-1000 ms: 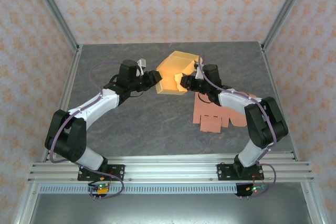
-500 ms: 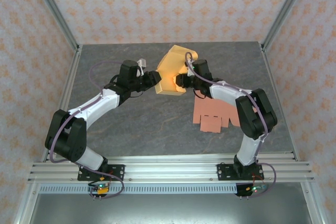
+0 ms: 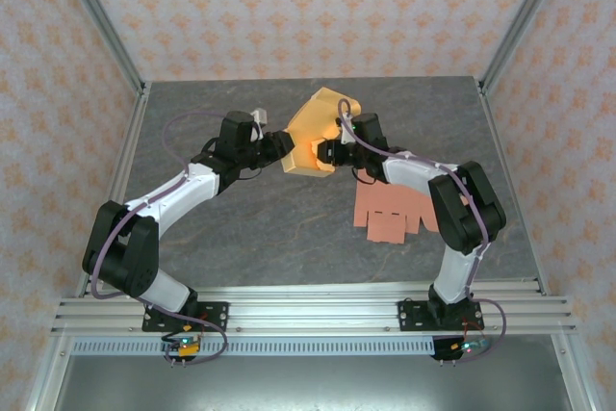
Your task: Fold the paper box
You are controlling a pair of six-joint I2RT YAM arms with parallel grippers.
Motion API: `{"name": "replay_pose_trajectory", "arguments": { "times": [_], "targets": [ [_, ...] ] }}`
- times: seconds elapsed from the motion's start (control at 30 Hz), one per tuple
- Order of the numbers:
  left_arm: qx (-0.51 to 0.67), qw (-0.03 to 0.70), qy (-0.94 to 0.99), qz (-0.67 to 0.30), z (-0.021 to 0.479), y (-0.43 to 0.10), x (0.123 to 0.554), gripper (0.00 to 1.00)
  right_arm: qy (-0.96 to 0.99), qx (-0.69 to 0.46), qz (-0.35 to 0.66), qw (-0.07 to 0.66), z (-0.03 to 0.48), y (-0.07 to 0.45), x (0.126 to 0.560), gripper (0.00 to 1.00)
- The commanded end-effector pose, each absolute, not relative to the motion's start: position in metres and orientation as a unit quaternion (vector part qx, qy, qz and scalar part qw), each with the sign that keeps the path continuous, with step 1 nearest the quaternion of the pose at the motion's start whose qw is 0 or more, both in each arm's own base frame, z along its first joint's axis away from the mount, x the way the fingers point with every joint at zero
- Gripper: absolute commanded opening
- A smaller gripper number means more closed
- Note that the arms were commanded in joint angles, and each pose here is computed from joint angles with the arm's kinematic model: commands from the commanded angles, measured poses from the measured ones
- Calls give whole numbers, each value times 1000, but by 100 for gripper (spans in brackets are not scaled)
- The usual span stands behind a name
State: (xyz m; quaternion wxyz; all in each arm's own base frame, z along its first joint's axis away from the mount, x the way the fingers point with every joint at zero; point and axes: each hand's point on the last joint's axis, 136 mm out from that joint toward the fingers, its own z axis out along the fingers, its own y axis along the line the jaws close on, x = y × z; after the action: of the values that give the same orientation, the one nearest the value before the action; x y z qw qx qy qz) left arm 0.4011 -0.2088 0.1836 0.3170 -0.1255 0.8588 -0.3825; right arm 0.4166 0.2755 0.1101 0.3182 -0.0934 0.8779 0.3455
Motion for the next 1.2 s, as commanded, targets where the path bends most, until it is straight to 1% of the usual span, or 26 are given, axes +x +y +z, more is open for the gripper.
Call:
{"name": "replay_pose_trajectory", "arguments": {
  "times": [0.0, 0.07, 0.17, 0.23, 0.37, 0.53, 0.6, 0.7, 0.73, 0.83, 0.9, 1.07, 1.17],
  "targets": [
    [-79, 363, 820, -435, 233, -227, 404, 19, 876, -92, 382, 279, 105, 288, 399, 35],
    [-79, 364, 816, -441, 236, -228, 404, 19, 879, -89, 380, 273, 103, 289, 399, 36],
    [-82, 368, 811, -447, 238, -229, 406, 19, 878, -79, 397, 255, 100, 294, 396, 40],
    [-87, 367, 812, -446, 238, -228, 407, 19, 860, -52, 437, 257, 107, 297, 399, 44],
    [-104, 372, 810, -442, 238, -221, 406, 18, 831, -2, 492, 258, 119, 289, 407, 45],
    [-129, 359, 802, -459, 238, -218, 411, 18, 821, 22, 509, 257, 125, 279, 409, 42],
    [-123, 356, 802, -464, 240, -221, 411, 18, 827, 10, 497, 261, 125, 276, 408, 37],
    [-107, 353, 809, -458, 239, -224, 411, 19, 838, -3, 473, 274, 129, 271, 407, 37],
    [-101, 350, 812, -455, 238, -226, 410, 19, 841, -6, 464, 278, 131, 270, 409, 39],
    [-80, 350, 828, -430, 234, -225, 405, 18, 850, -16, 439, 291, 136, 264, 411, 50],
    [-83, 352, 831, -424, 231, -223, 403, 18, 845, -28, 440, 304, 147, 262, 411, 55],
    [-103, 346, 833, -420, 227, -219, 404, 18, 817, -16, 471, 331, 178, 252, 414, 60],
    [-106, 348, 829, -424, 226, -220, 406, 18, 801, 11, 494, 337, 184, 242, 417, 62]
  ]
}}
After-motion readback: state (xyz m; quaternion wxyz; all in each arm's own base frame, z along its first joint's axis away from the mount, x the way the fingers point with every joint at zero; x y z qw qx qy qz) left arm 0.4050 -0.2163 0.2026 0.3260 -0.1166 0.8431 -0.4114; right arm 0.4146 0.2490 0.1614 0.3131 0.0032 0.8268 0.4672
